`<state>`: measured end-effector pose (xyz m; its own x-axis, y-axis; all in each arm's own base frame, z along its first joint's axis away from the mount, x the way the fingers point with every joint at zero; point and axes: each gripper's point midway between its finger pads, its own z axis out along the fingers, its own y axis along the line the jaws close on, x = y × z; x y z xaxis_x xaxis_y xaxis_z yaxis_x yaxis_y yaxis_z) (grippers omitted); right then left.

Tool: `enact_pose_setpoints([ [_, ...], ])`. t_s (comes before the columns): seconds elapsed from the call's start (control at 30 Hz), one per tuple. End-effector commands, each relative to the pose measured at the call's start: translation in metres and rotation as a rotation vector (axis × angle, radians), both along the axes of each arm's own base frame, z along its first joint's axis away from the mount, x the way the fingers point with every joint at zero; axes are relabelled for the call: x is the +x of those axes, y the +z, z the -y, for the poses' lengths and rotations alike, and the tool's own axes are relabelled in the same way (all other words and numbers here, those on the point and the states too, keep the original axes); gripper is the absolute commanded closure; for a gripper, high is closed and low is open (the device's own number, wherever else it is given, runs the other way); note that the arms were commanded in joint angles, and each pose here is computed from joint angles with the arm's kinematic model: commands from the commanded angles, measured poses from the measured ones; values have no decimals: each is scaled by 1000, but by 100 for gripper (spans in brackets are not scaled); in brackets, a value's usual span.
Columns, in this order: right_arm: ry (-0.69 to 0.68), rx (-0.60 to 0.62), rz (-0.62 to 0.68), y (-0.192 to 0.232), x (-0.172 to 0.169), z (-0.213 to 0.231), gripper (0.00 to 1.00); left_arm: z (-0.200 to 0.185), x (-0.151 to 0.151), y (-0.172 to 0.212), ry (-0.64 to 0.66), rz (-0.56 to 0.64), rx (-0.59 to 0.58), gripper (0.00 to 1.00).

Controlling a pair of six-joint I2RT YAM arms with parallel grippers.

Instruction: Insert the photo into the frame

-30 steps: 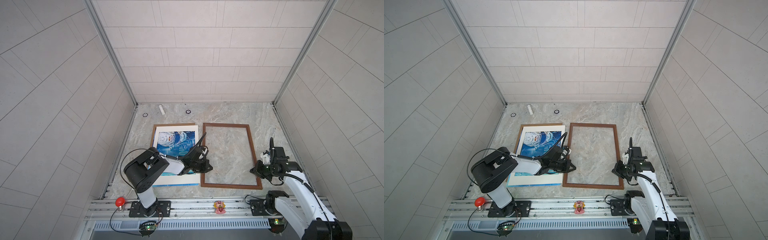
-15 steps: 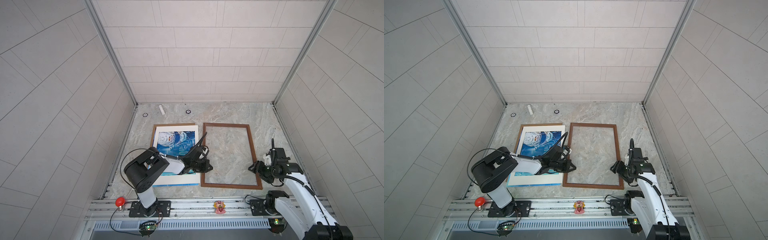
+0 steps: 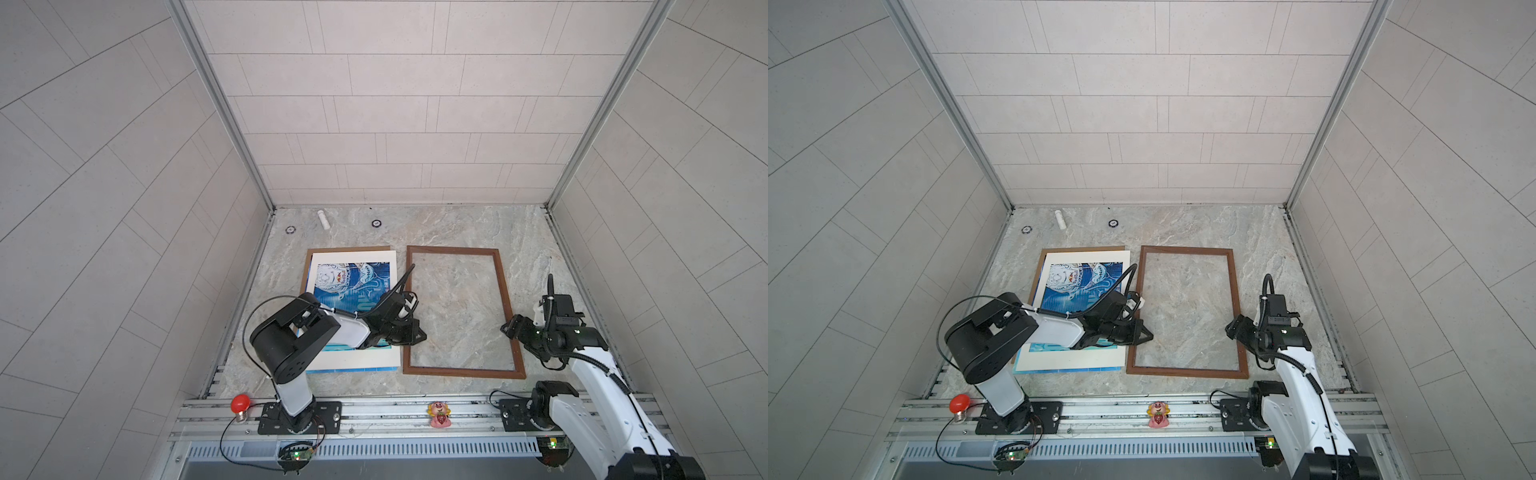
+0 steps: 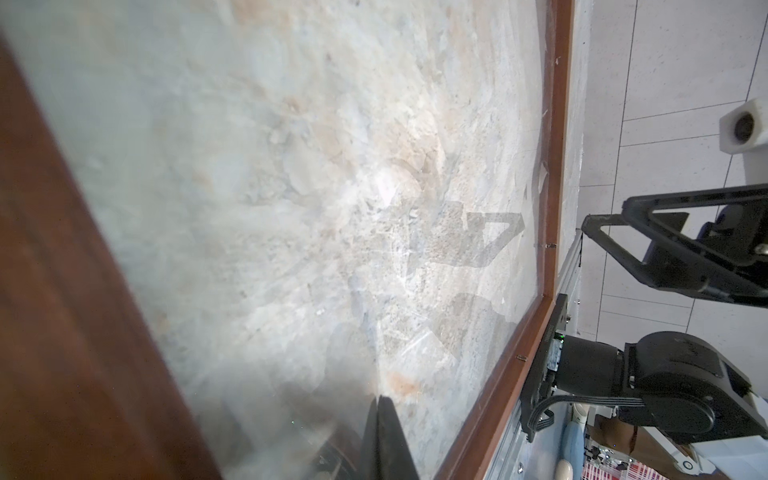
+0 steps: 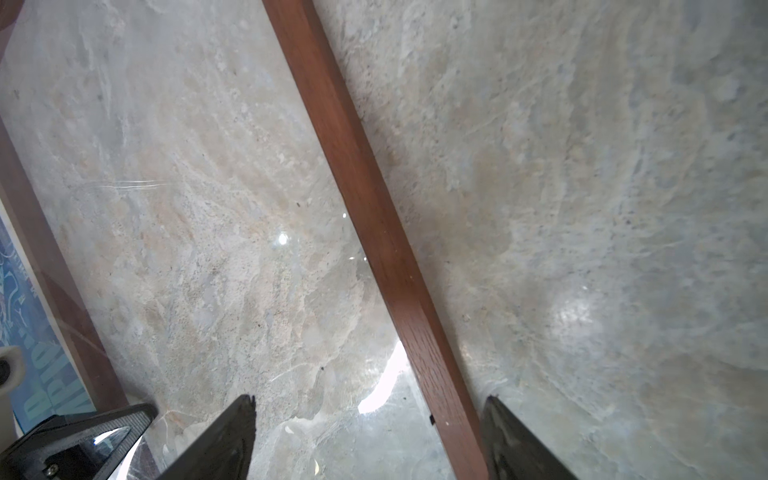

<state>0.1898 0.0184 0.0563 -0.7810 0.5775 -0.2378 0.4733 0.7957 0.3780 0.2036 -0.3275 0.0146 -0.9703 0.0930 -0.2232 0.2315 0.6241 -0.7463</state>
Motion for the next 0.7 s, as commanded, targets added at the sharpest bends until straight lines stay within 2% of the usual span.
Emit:
enact_pose_setpoints([
  [0.0, 5, -22, -3, -7, 8, 4, 18, 10, 1, 5, -26, 8, -49, 100],
  [0.2, 36, 4, -33, -19, 13, 0, 17, 10, 0, 2, -16, 0, -65, 100],
  [0.67, 39, 21, -69, -30, 15, -1, 18, 25, 1, 16, -90, 33, -124, 100],
])
